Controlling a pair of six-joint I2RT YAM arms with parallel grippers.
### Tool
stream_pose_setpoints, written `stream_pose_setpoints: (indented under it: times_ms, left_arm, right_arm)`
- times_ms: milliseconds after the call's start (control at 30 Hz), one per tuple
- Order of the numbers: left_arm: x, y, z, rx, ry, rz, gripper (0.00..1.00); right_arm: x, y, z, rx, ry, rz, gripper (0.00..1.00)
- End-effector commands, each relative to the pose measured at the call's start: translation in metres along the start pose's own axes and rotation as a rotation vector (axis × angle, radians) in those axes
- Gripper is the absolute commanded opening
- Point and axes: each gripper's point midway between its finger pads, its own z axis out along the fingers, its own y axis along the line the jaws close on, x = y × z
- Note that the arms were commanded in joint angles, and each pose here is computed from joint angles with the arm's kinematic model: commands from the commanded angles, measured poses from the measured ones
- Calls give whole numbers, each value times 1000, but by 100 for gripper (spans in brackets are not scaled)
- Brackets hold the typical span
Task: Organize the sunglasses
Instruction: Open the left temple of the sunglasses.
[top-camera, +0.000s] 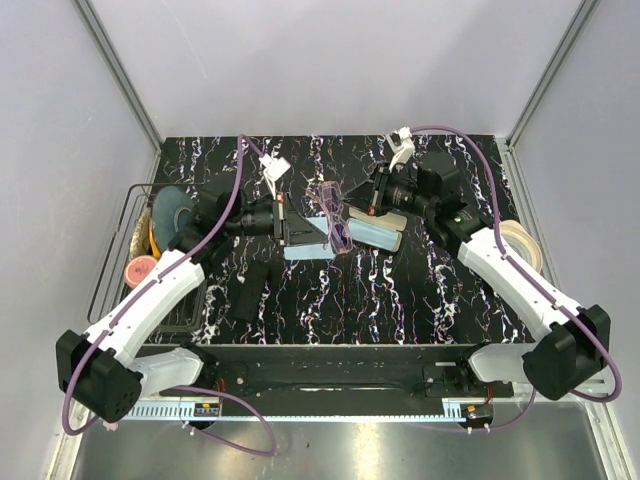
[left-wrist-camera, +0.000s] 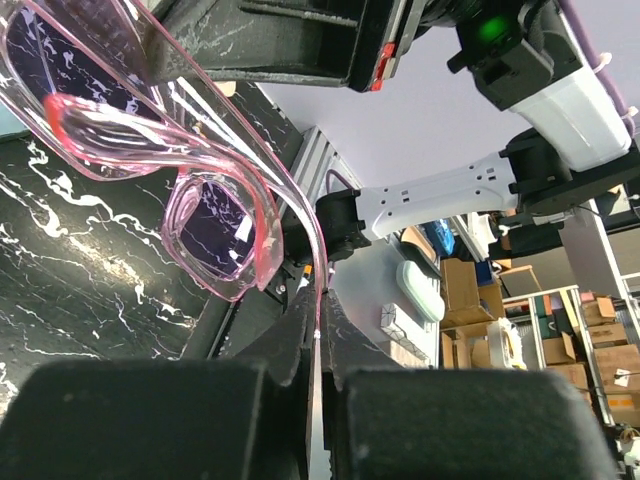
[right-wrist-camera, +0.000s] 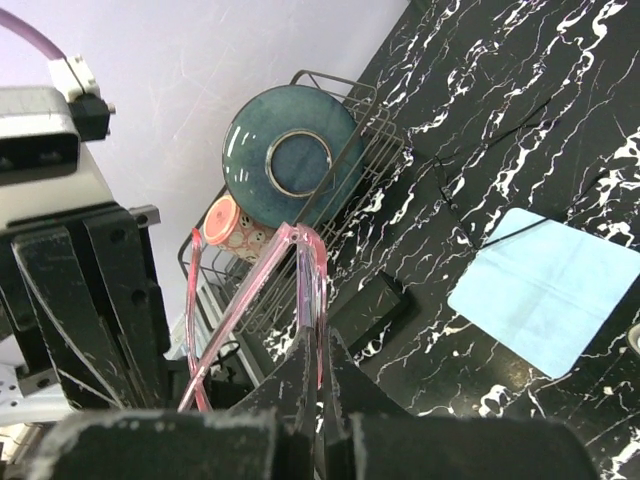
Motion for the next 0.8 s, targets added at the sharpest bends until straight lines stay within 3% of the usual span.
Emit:
stream_pose_setpoints:
  times_ms: [0, 267, 700, 767]
  left_arm:
    - [-29, -15, -5, 45, -85, 34, 0]
    - [-56, -39, -14, 88, -135, 96, 5]
    - [-75, -40, -29, 80, -181, 108, 8]
    - [-72, -36, -28, 85, -174, 98, 12]
  right_arm:
    - [-3, 15, -9, -64, -33, -108, 0]
    - [7, 13, -7, -101, -19, -139, 0]
    - [13, 17, -9, -142, -16, -152, 0]
    - [11, 19, -9, -145, -20, -140, 0]
